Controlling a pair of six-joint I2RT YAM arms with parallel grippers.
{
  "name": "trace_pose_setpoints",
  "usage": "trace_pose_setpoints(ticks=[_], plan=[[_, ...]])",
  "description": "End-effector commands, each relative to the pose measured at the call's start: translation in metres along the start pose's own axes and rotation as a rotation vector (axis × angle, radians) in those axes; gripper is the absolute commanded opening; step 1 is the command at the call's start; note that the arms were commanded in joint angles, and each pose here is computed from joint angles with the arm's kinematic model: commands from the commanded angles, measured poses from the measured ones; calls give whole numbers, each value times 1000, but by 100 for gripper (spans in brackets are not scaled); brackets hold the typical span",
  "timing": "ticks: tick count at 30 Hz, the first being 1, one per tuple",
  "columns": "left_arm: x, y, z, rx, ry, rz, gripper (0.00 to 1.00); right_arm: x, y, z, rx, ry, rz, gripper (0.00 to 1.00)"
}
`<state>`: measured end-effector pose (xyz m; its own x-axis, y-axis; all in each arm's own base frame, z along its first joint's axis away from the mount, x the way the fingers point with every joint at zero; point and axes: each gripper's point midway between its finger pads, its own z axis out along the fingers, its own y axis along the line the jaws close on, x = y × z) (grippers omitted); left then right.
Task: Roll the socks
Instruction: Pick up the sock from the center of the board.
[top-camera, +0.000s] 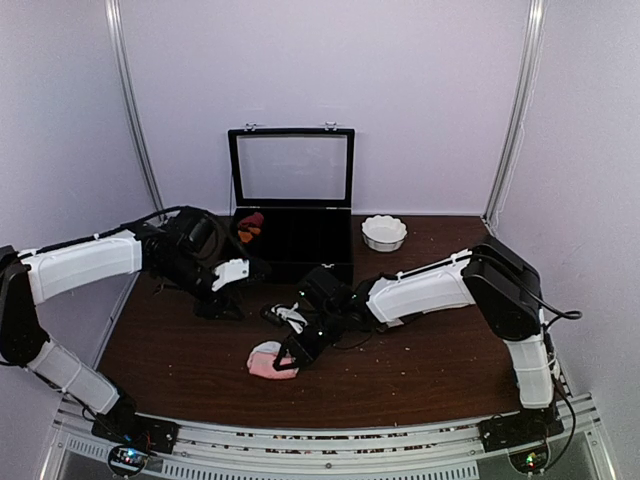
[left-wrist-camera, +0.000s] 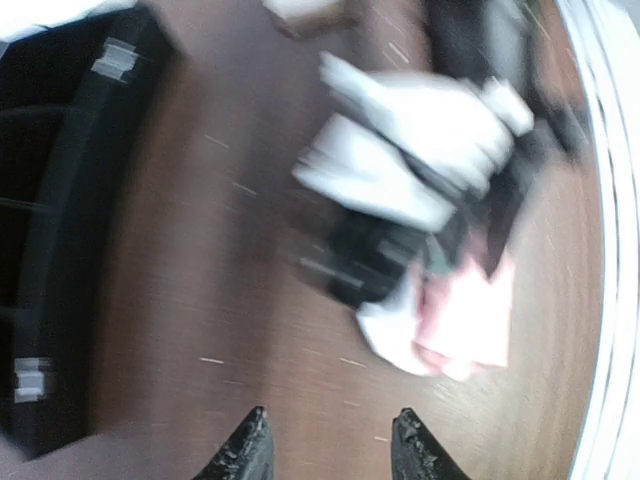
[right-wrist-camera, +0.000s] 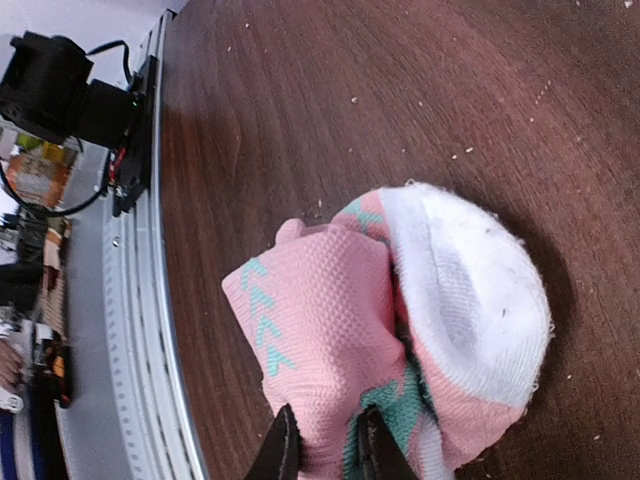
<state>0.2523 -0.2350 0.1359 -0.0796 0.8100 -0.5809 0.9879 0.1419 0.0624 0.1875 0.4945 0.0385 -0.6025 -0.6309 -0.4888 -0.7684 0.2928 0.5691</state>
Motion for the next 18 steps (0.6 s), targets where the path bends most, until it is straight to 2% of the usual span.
trace_pose_setpoints(ticks=[1,7,8,9,10,16,18], plan=[[21,-47,31,124,67,167,42,109,-52,20,40,294,508,0],[18,-61,60,60,154,347,46,99,-52,26,-2,257,588,0],[16,-62,64,61,159,363,73,98,-54,26,-3,247,601,0],[14,-64,67,62,162,374,95,99,-55,27,-3,242,615,0],[13,-66,70,67,168,381,97,100,-57,27,-3,240,627,0],[17,-73,90,66,233,436,97,94,-60,28,-25,202,667,0],[22,-71,98,60,264,435,86,89,-62,28,-35,180,683,0]])
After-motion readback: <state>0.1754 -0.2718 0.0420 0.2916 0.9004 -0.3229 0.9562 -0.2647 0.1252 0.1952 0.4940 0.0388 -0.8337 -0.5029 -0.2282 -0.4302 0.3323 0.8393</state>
